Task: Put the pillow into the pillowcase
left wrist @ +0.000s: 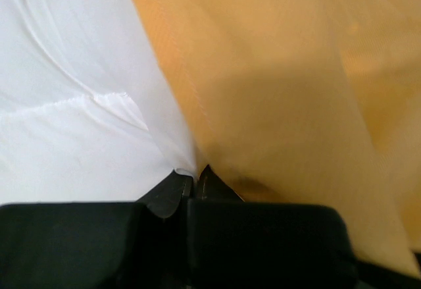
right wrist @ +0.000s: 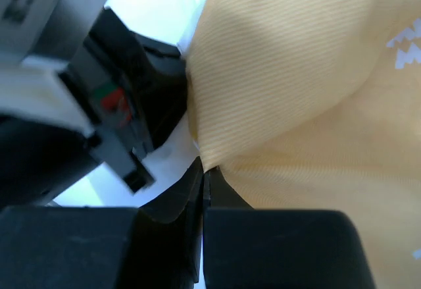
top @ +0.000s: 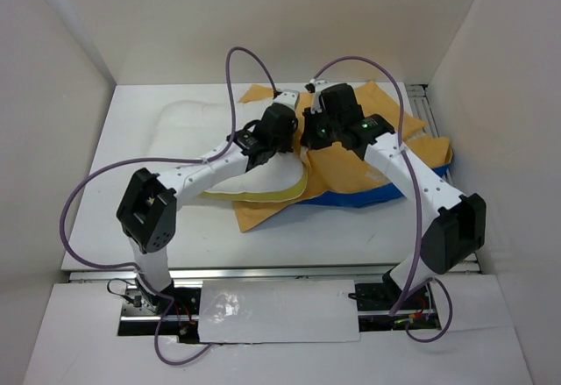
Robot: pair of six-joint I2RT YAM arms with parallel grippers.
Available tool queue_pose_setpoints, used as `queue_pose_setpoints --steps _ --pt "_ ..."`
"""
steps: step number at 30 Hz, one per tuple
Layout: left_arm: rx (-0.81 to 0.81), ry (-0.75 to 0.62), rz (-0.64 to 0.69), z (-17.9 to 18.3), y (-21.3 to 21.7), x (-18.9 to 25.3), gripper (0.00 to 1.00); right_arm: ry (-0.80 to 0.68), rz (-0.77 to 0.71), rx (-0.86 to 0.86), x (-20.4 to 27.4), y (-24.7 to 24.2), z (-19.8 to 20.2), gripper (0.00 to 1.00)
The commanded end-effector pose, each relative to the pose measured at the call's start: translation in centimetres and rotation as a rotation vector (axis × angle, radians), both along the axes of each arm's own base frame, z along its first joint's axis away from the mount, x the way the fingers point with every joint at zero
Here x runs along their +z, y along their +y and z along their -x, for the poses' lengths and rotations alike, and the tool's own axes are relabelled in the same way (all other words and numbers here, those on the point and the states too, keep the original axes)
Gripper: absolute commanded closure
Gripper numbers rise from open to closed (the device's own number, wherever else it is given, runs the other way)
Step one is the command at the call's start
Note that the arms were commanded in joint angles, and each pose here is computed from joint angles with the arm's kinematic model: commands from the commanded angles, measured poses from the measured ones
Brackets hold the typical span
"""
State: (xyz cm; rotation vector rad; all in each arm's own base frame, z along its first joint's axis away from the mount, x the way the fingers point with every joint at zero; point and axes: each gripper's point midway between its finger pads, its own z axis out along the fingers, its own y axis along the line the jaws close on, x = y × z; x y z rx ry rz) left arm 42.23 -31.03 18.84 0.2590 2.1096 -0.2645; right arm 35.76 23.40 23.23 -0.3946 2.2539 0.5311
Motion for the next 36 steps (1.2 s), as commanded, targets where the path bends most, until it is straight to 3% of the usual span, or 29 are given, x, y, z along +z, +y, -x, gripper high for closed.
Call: queue_pose_setpoints --steps 1,7,13,16,19,25,29,34,35,36 --pt "0.277 -0.171 0.099 -4.2 1.8 3.2 1.00 0.064 0.015 0.003 -1.2 -1.1 1.2 1.00" --pt "0.349 -0.155 0.145 -5.2 1.4 0.7 1.00 0.146 -0.007 0.046 -3.2 -1.3 3.0 1.00" --pt "0.474 -0.104 0.364 -4.9 0.9 0.5 1.00 0.228 -0.069 0.109 -4.8 -0.9 4.5 1.00" --pt "0.467 -0.122 0.490 -4.5 0.0 1.9 1.00 0.229 -0.153 0.162 -3.5 0.2 5.0 1.00" --pt "0.463 -0.094 0.522 -3.4 -1.2 2.0 1.00 0.225 -0.221 0.186 -2.4 1.2 4.4 1.00" --pt "0.630 -0.136 0.644 -2.6 -0.9 3.5 1.00 0.275 -0.361 0.342 0.7 3.5 5.7 1.00" --pt "0.585 -0.159 0.732 -3.2 -2.3 6.6 1.00 0.279 -0.440 0.338 1.0 3.3 6.0 1.00" --pt "0.495 -0.088 0.676 -2.1 -3.4 5.4 1.00 0.281 -0.404 0.211 -0.3 1.4 4.4 1.00" --pt "0.489 -0.078 0.617 -1.5 -2.6 4.0 0.80 0.275 -0.380 0.157 -1.1 0.4 3.6 1.00" --pt "0.494 -0.062 0.588 -0.8 -2.0 3.3 0.67 0.271 -0.371 0.127 -1.5 -0.3 3.3 1.00"
